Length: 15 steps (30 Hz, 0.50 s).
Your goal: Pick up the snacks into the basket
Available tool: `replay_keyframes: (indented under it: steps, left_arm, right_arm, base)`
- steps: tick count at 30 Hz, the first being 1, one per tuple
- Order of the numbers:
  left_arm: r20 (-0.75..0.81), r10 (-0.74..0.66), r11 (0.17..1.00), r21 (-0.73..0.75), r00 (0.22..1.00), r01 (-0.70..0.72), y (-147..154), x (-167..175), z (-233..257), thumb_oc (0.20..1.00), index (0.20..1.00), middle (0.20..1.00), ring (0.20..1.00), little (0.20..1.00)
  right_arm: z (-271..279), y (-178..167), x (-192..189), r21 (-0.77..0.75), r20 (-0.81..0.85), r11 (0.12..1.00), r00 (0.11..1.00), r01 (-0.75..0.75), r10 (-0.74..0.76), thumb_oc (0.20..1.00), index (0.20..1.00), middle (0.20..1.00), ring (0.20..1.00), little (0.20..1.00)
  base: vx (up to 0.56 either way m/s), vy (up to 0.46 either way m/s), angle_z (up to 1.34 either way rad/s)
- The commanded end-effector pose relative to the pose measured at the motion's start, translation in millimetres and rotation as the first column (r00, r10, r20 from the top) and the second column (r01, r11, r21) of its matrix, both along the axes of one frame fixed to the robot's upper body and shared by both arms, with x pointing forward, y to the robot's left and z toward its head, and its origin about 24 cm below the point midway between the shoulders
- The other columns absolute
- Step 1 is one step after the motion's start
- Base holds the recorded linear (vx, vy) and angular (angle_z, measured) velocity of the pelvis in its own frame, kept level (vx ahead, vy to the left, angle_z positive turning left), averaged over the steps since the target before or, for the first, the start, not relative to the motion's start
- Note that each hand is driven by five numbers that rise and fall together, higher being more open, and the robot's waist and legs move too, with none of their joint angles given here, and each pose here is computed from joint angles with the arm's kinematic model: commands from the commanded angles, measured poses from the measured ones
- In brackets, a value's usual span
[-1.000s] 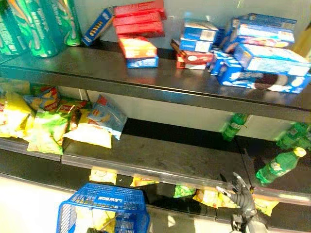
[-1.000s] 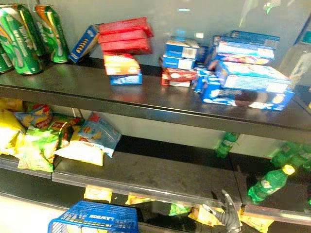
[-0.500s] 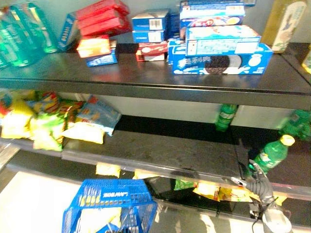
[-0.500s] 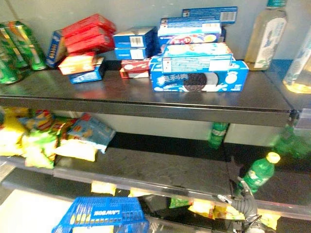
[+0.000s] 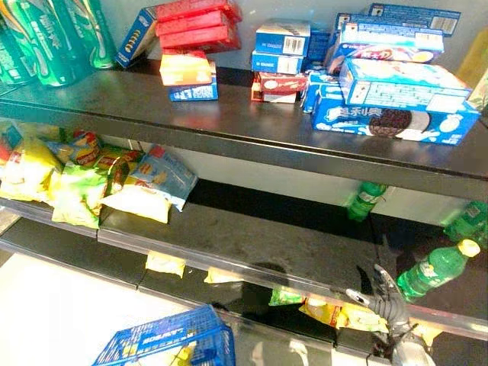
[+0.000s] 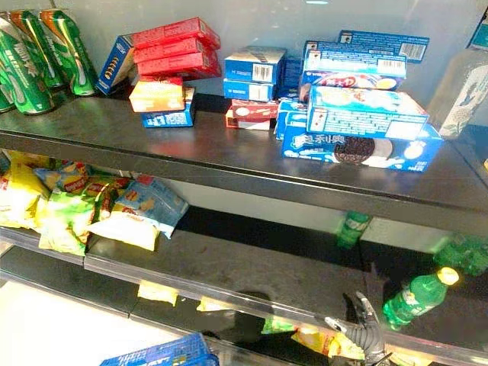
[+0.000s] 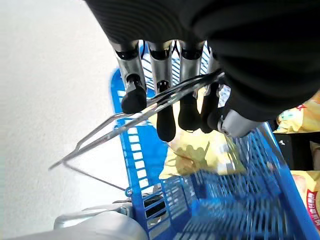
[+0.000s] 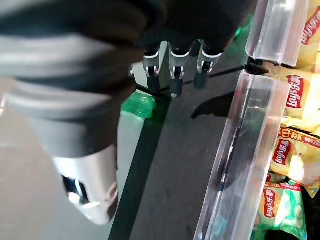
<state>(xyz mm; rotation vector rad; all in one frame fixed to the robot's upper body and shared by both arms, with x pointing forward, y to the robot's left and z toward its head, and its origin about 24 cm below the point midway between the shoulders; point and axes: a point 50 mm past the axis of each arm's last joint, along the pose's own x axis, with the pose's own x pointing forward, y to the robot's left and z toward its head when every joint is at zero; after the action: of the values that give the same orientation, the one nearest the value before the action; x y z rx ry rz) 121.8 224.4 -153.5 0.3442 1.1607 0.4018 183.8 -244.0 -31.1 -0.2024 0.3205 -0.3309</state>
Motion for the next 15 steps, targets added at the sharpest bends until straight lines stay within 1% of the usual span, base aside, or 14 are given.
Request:
replay_keyframes:
  steps: [1, 5, 8, 10, 11, 12, 13, 14, 15]
  left_arm:
    - [-0.049, -0.113, 0.992, 0.054, 0.992, 0.116, 3.8, 2.9, 0.9, 0.200, 0.200, 0.200, 0.200, 0.200]
    - [0.009, -0.113, 0.991, 0.075, 0.994, 0.112, 7.4, 21.8, 8.3, 0.200, 0.200, 0.200, 0.200, 0.200]
    - [0.044, -0.139, 0.987, 0.086, 0.989, 0.135, 7.6, 35.0, 13.5, 0.200, 0.200, 0.200, 0.200, 0.200]
    - [0.044, -0.139, 0.987, 0.086, 0.989, 0.135, 7.6, 35.1, 13.5, 0.200, 0.200, 0.200, 0.200, 0.200]
    - [0.048, -0.130, 0.988, 0.089, 0.990, 0.125, 11.3, 34.5, 14.2, 0.200, 0.200, 0.200, 0.200, 0.200]
    - [0.046, -0.124, 0.989, 0.088, 0.991, 0.120, 13.0, 33.8, 14.2, 0.200, 0.200, 0.200, 0.200, 0.200]
    - [0.039, -0.124, 0.989, 0.088, 0.991, 0.120, 14.7, 30.9, 13.5, 0.200, 0.200, 0.200, 0.200, 0.200]
    - [0.039, -0.124, 0.989, 0.088, 0.991, 0.120, 14.7, 30.9, 13.5, 0.200, 0.200, 0.200, 0.200, 0.200]
    - [0.033, -0.110, 0.991, 0.076, 0.993, 0.107, 12.8, 23.5, 10.5, 0.200, 0.200, 0.200, 0.200, 0.200]
  right_arm:
    - [13.6, -0.1, 7.2, 0.033, 0.090, 0.999, 0.996, 0.020, -0.023, 1.000, 1.000, 1.000, 1.000, 1.000]
    - [0.5, -3.3, 6.5, 0.041, 0.023, 0.998, 0.998, 0.052, -0.053, 1.000, 1.000, 1.000, 1.000, 1.000]
    - [-3.0, -7.7, 8.5, 0.008, -0.017, 0.998, 0.998, 0.056, -0.056, 1.000, 1.000, 1.000, 1.000, 1.000]
    - [-3.0, -7.7, 8.6, 0.008, -0.017, 0.998, 0.998, 0.056, -0.056, 1.000, 1.000, 1.000, 1.000, 1.000]
    - [-2.8, -9.1, 9.5, -0.016, -0.030, 0.999, 0.999, 0.038, -0.038, 1.000, 1.000, 1.000, 1.000, 1.000]
    - [-2.6, -9.4, 10.2, -0.026, -0.038, 1.000, 0.999, 0.016, -0.017, 1.000, 1.000, 1.000, 1.000, 1.000]
    - [-1.4, -10.4, 10.7, -0.052, -0.047, 0.999, 0.999, -0.006, 0.004, 1.000, 1.000, 1.000, 1.000, 1.000]
    - [-1.4, -10.4, 10.7, -0.052, -0.047, 0.999, 0.999, -0.006, 0.004, 1.000, 1.000, 1.000, 1.000, 1.000]
    - [4.7, -16.7, 13.5, -0.115, -0.054, 0.991, 0.997, -0.064, 0.058, 1.000, 1.000, 1.000, 1.000, 1.000]
  base:
    - [-0.05, -0.113, -0.02]
    - [0.00, -0.198, -0.30]
    - [0.07, -0.346, -0.17]
    - [0.03, -0.265, 0.02]
    - [0.01, -0.429, 0.24]
    - [-0.01, -0.621, 0.44]
    - [-0.02, -0.312, 0.35]
    - [-0.06, -0.698, 0.33]
    - [-0.05, -0.510, 0.16]
